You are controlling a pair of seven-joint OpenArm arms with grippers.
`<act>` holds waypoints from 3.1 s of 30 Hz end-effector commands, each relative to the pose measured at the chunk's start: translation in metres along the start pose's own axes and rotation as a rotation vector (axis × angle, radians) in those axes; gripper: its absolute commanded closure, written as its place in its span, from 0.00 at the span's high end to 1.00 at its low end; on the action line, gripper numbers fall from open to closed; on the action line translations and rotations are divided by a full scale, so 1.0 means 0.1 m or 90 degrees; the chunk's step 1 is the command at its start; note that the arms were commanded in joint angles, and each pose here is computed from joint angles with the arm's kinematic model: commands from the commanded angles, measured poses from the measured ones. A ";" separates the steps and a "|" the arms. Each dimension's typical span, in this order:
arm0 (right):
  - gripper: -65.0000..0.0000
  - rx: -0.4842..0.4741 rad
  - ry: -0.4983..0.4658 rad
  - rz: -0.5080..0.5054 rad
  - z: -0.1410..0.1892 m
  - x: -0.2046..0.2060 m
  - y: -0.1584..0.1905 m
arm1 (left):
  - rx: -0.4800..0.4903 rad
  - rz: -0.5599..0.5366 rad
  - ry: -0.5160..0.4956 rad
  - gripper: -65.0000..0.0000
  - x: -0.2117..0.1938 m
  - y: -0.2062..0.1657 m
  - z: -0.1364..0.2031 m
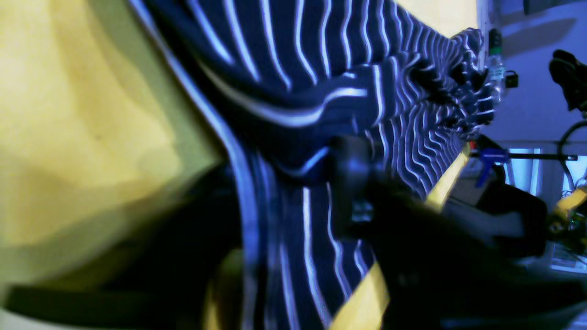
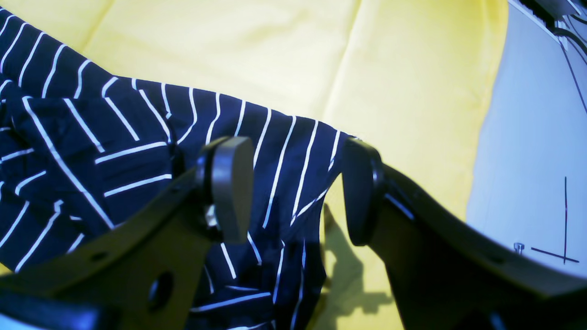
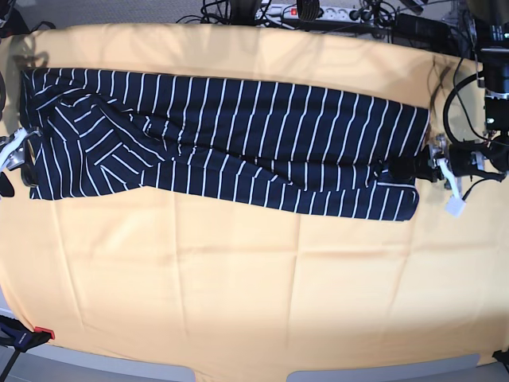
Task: Fold the T-shirt properly
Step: 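Regrasp the folded strip ends with both grippers and tug them taut, then lift the strip end with the left gripper and fold it toward the right gripper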
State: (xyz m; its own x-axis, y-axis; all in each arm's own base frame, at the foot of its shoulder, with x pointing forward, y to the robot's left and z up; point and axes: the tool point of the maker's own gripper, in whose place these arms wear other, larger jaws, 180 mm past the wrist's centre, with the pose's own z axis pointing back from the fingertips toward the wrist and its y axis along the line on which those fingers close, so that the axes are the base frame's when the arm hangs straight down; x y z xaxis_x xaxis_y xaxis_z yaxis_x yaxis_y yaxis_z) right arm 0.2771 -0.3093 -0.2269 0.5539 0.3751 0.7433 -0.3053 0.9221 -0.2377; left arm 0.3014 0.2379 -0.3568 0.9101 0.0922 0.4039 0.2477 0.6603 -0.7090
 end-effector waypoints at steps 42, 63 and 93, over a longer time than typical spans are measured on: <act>0.00 0.237 0.072 -0.138 -0.73 -1.00 1.34 | 0.107 -0.054 -0.062 0.00 0.55 0.13 0.92; 0.00 0.232 0.069 -0.133 -0.74 -0.99 1.33 | 0.114 -0.054 -0.080 0.00 0.70 0.09 0.99; 0.00 0.231 0.066 -0.134 -0.74 -0.99 1.33 | -0.192 -0.335 -0.060 0.00 0.11 -1.76 -0.42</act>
State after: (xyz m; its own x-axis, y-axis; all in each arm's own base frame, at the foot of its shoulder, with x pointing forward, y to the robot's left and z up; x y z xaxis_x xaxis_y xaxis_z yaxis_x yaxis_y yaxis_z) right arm 0.2376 -0.2109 -0.3812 0.7050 0.1894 0.6835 -0.4172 0.8901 0.1837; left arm 0.2773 0.0894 -0.2645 0.6394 -0.1328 0.7573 0.7322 0.4059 -0.5470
